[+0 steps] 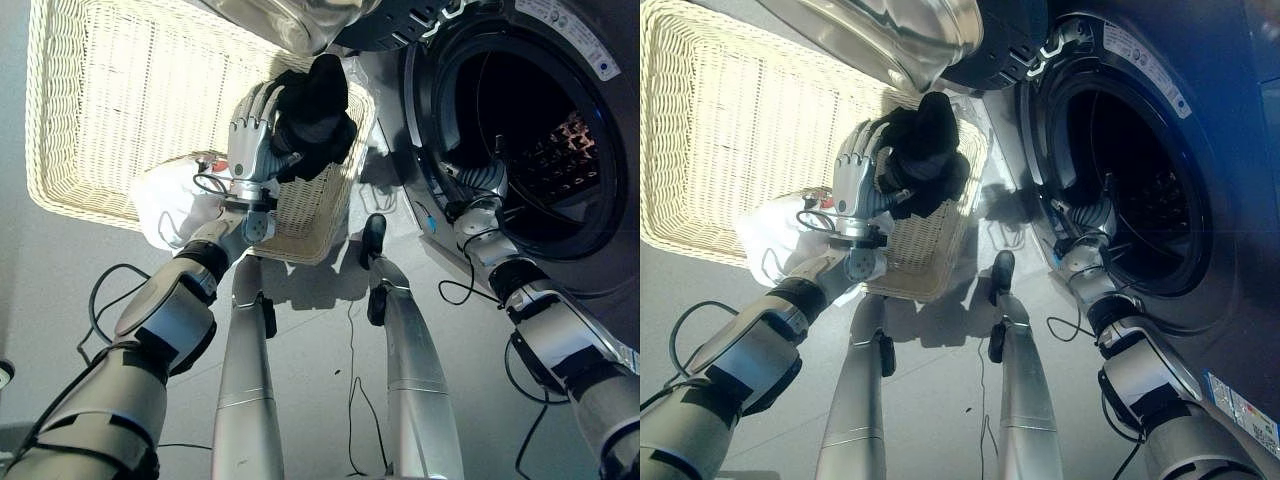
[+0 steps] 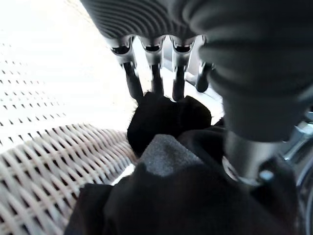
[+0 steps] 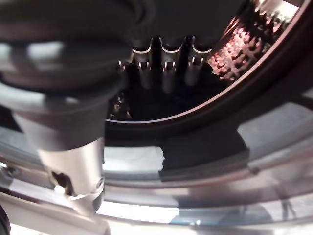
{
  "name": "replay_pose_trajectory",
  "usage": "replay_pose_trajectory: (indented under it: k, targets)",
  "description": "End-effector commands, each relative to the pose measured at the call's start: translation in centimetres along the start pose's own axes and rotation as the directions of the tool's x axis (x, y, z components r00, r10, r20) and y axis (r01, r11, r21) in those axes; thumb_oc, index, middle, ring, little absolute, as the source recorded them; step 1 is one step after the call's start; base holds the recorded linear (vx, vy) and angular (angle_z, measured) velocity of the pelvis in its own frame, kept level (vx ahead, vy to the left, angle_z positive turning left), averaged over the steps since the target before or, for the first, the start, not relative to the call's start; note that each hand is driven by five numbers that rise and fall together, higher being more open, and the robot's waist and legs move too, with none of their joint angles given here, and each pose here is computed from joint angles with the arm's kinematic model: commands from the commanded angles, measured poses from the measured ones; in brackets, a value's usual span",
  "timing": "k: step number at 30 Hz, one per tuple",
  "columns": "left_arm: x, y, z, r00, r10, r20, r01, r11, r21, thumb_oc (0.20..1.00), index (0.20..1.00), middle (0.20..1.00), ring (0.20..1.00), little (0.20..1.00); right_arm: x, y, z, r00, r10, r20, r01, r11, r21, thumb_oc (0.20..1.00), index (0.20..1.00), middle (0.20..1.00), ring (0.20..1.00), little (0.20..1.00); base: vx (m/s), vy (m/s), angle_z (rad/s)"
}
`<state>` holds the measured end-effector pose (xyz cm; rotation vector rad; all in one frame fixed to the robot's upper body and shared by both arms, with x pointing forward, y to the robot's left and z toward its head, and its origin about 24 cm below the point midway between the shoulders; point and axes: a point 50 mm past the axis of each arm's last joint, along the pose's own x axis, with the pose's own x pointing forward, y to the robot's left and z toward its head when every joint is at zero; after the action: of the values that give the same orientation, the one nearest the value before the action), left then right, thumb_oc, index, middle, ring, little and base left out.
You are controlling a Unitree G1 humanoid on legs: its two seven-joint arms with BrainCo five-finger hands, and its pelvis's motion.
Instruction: Put the clothes into the washing machine.
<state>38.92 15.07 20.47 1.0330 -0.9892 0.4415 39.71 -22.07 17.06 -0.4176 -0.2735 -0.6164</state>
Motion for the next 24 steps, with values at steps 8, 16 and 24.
replay_pose_trajectory:
  k: [8, 16, 24]
  targets:
    - [2.9, 1.0, 0.8, 0.998, 0.039, 0.04, -0.039, 0.999, 0.018, 1.0, 1.0, 1.0, 1.0, 1.0, 1.3, -1.8, 1.5, 0.995, -0.077, 0.069, 0.075, 0.996, 0.04, 1.0, 1.0, 1.0, 1.0, 1.0, 0.0, 0.0, 0.0]
    - [3.8, 0.3, 0.9, 0.991, -0.122, 0.047, 0.12, 0.992, 0.049, 1.0, 1.0, 1.0, 1.0, 1.0, 1.7, -1.5, 2.3, 0.995, -0.064, 0.079, 0.062, 0.998, 0.029, 1.0, 1.0, 1.0, 1.0, 1.0, 0.0, 0.018, 0.0]
    - [5.2, 0.3, 1.1, 0.971, -0.232, 0.053, 0.226, 0.969, 0.098, 1.0, 1.0, 1.0, 1.0, 1.0, 2.0, -1.1, 3.1, 0.993, -0.052, 0.103, 0.05, 0.999, 0.016, 1.0, 1.0, 1.0, 1.0, 1.0, 0.0, 0.028, 0.0]
